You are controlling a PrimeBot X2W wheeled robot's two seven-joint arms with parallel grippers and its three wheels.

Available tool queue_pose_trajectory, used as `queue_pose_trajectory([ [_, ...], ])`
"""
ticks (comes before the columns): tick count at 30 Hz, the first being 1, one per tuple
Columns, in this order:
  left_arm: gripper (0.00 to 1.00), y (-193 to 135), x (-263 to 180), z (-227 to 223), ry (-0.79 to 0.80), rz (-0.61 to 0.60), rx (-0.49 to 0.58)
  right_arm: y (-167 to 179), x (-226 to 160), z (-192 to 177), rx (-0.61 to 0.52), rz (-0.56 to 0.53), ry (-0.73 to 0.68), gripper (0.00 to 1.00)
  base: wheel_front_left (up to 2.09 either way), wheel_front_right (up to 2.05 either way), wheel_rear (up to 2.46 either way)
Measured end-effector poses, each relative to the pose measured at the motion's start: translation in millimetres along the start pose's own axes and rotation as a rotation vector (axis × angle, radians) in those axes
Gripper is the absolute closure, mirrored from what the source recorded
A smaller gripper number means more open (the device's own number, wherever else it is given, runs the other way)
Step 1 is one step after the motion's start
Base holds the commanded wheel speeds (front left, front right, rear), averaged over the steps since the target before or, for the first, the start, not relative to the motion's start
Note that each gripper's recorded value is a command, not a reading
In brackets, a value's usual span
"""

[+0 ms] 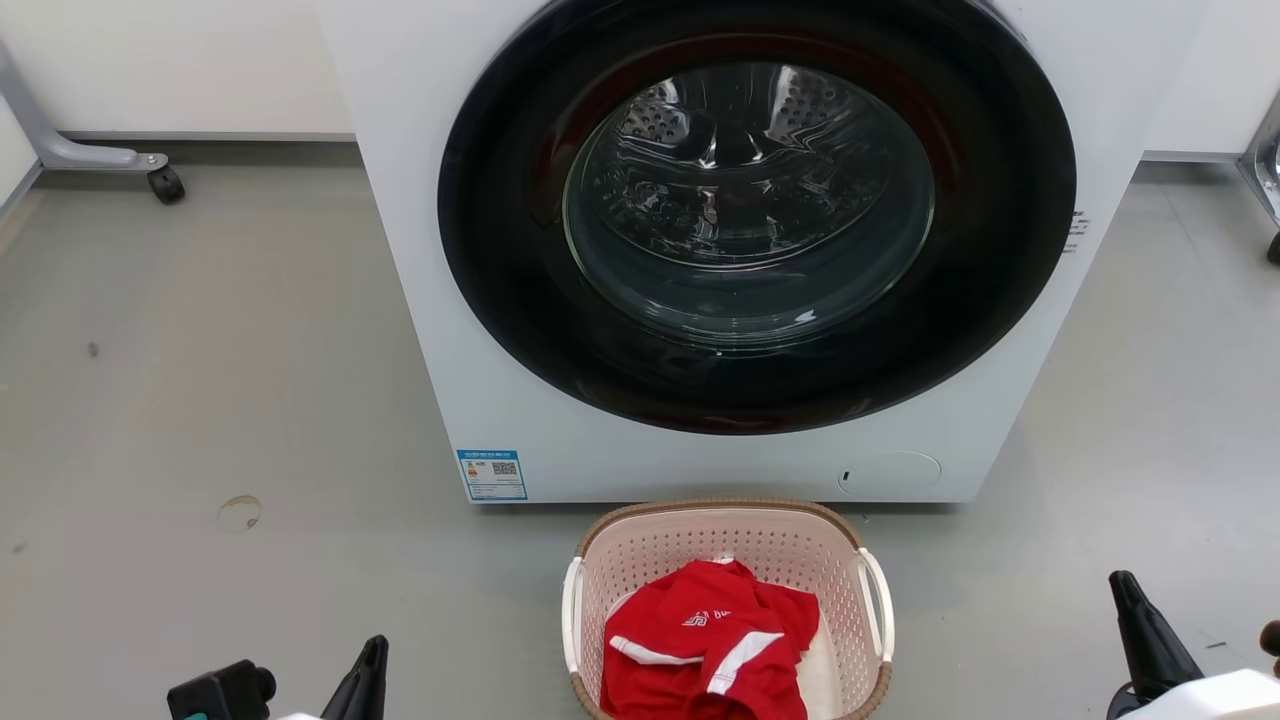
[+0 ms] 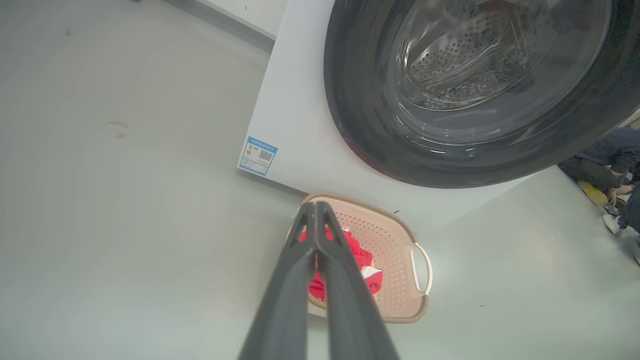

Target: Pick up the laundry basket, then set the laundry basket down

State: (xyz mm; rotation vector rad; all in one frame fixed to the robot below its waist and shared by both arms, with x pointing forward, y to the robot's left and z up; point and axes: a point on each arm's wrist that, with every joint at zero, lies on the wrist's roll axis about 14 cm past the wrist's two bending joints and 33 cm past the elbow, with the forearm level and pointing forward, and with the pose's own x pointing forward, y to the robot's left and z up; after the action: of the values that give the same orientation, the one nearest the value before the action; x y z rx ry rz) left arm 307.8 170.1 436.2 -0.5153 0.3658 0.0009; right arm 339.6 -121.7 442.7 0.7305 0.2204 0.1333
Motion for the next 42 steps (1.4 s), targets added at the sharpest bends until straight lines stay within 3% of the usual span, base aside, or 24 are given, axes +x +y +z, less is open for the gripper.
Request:
queue_pose_trajectory([
  [42,1.0,-7,26,28,-0.056,-0.07,-0.487,-22,8,38,0.404,-0.075,-0.097,1.0,0.0,0.0,0.0],
])
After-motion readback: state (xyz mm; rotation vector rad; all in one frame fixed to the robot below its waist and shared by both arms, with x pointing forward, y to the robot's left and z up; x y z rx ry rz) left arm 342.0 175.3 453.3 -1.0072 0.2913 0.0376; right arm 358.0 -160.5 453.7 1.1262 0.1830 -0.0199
